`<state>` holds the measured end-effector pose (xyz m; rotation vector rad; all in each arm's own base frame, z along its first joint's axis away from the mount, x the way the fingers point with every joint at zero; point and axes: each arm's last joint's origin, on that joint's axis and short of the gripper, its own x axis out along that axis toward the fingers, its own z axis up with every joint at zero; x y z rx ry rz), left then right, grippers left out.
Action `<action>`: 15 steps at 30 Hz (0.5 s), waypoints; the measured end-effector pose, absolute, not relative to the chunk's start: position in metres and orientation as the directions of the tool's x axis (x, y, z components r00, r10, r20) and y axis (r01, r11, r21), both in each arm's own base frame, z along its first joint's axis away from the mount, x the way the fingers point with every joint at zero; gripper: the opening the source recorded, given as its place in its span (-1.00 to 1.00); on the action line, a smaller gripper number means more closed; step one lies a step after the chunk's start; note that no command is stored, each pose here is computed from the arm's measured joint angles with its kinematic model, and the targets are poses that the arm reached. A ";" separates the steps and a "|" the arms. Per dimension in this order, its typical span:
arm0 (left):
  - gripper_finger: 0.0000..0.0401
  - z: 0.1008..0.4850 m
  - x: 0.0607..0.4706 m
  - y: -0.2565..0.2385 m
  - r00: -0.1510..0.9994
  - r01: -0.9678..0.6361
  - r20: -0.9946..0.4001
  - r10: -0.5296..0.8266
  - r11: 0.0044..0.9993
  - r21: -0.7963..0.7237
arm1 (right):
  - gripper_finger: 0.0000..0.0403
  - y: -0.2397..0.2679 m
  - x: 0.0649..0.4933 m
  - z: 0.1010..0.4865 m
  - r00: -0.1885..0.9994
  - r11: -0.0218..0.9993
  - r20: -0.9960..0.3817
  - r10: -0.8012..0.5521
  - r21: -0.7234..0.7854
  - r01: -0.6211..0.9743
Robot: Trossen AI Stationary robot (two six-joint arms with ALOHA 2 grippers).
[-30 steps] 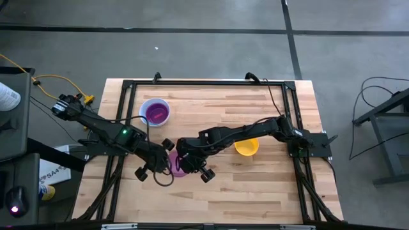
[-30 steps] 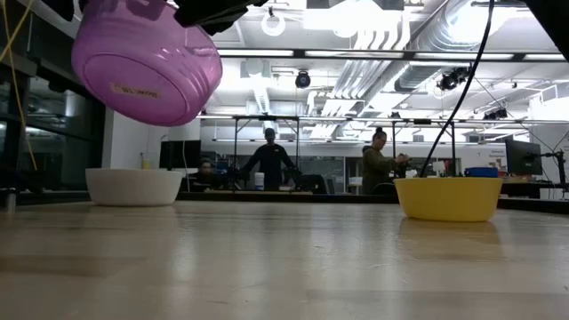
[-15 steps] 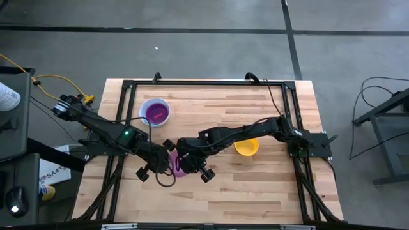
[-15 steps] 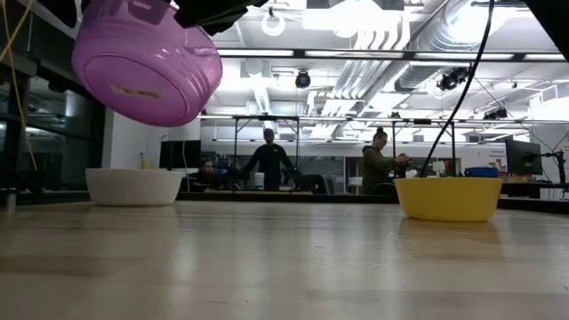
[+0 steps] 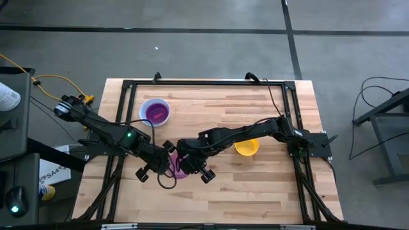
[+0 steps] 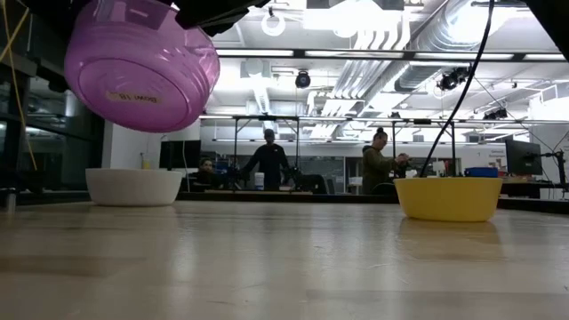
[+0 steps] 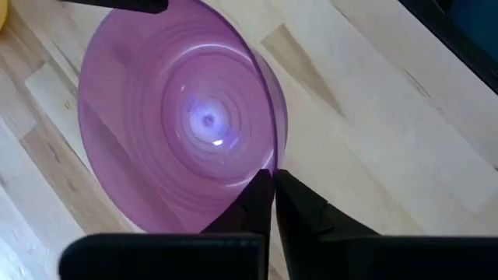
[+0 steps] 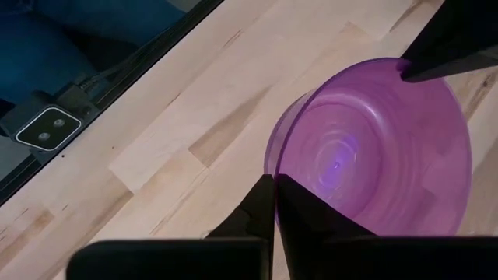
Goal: Nest bowls inside each other
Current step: Stack the violet bowl on top of the red bowl
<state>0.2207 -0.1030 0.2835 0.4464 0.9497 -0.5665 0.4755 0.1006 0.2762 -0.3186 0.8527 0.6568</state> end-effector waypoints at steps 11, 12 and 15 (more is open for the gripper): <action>-0.99 0.283 0.221 -0.102 0.462 0.635 -0.855 -0.236 0.761 0.133 | -0.98 0.101 0.475 0.276 0.480 0.761 -0.778 0.405 -0.004 -0.649; -0.99 0.283 0.221 -0.102 0.462 0.635 -0.855 -0.236 0.761 0.134 | -0.98 0.101 0.475 0.277 0.480 0.761 -0.778 0.405 -0.004 -0.649; -0.99 0.283 0.221 -0.102 0.463 0.640 -0.855 -0.234 0.756 0.140 | -0.98 0.101 0.475 0.277 0.481 0.762 -0.778 0.405 -0.003 -0.647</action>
